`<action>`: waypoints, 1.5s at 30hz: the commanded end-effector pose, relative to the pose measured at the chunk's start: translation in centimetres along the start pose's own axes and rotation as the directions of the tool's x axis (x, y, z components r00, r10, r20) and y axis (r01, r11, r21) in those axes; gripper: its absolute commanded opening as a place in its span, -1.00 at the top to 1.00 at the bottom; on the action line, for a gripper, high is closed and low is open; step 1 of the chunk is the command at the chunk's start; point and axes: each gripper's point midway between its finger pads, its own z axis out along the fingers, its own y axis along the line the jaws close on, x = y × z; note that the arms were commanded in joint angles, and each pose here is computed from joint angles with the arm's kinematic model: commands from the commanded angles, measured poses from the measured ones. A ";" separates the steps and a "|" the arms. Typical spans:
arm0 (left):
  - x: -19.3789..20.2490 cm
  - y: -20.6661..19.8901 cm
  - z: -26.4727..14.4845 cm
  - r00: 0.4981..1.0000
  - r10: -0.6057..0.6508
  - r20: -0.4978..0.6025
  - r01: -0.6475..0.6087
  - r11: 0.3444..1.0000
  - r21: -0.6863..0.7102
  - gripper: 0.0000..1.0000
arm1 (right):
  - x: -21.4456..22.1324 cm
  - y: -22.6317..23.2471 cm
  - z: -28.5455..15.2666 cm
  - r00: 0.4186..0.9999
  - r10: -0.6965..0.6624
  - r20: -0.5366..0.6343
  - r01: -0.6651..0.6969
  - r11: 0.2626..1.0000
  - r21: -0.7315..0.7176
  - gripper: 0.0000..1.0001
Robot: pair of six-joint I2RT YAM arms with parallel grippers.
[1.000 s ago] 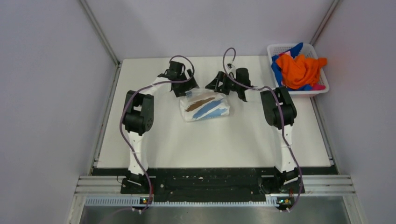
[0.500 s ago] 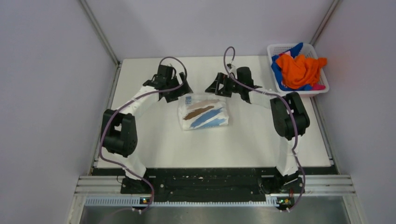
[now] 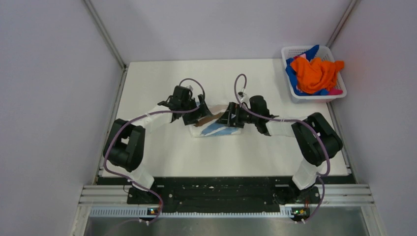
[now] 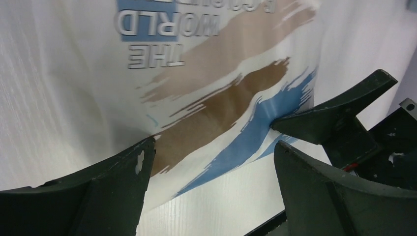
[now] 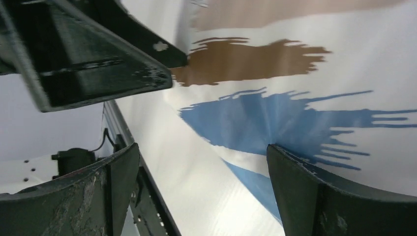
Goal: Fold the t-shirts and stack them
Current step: Put the neatly folded tshirt into the corner of the board with the left arm
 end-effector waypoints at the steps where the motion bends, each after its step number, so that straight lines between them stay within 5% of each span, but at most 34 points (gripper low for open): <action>1: 1.1 2.0 1.4 0.999 -0.027 -0.025 0.026 0.999 -0.036 -0.90 | 2.1 -3.7 0.6 0.997 0.067 -0.024 -0.065 0.995 0.082 -0.98; 7: 3.0 4.2 1.6 0.998 -0.034 -0.055 0.030 0.996 -0.083 -0.89 | 5.3 -7.4 0.0 0.993 0.103 -0.060 -0.089 0.975 0.203 -0.97; 13: 1.8 3.0 -0.1 1.000 0.018 -0.008 -0.018 0.998 -0.056 -0.88 | 1.7 -3.9 -0.7 1.000 -0.001 -0.016 0.004 0.989 0.148 -0.98; 18: -0.3 2.9 -2.8 0.993 0.064 0.096 -0.052 0.991 -0.121 -0.88 | -4.3 0.9 -3.5 0.985 -0.105 0.136 0.088 0.989 0.122 -0.97; 23: -1.9 6.6 -3.0 0.982 0.087 0.166 -0.031 0.948 -0.318 -0.90 | -7.9 1.0 -8.9 0.928 -0.083 0.363 0.019 0.984 0.176 -0.97; 27: -2.2 7.4 -1.1 0.991 0.069 0.114 -0.024 0.933 -0.358 -0.62 | -8.3 -1.3 -13.6 0.856 -0.110 0.505 -0.057 0.951 0.304 -0.97; 35: -3.4 7.2 2.8 0.995 0.073 0.069 -0.044 0.936 -0.350 -0.22 | -8.3 -1.2 -18.2 0.783 -0.215 0.584 -0.070 0.902 0.426 -0.97; 38: -4.0 7.9 3.9 0.994 0.087 0.064 -0.056 0.920 -0.387 0.30 | -8.4 -1.2 -18.6 0.778 -0.225 0.586 -0.070 0.897 0.437 -0.97; 40: -5.2 8.3 4.0 0.992 0.105 0.072 -0.065 0.901 -0.428 1.00 | -8.4 -1.2 -18.6 0.784 -0.232 0.575 -0.064 0.892 0.448 -0.97; 45: -11.5 11.9 -0.2 0.941 0.287 0.182 -0.090 0.727 -0.681 1.00 | -8.2 -2.0 -19.4 0.778 -0.261 0.572 -0.075 0.865 0.497 -0.98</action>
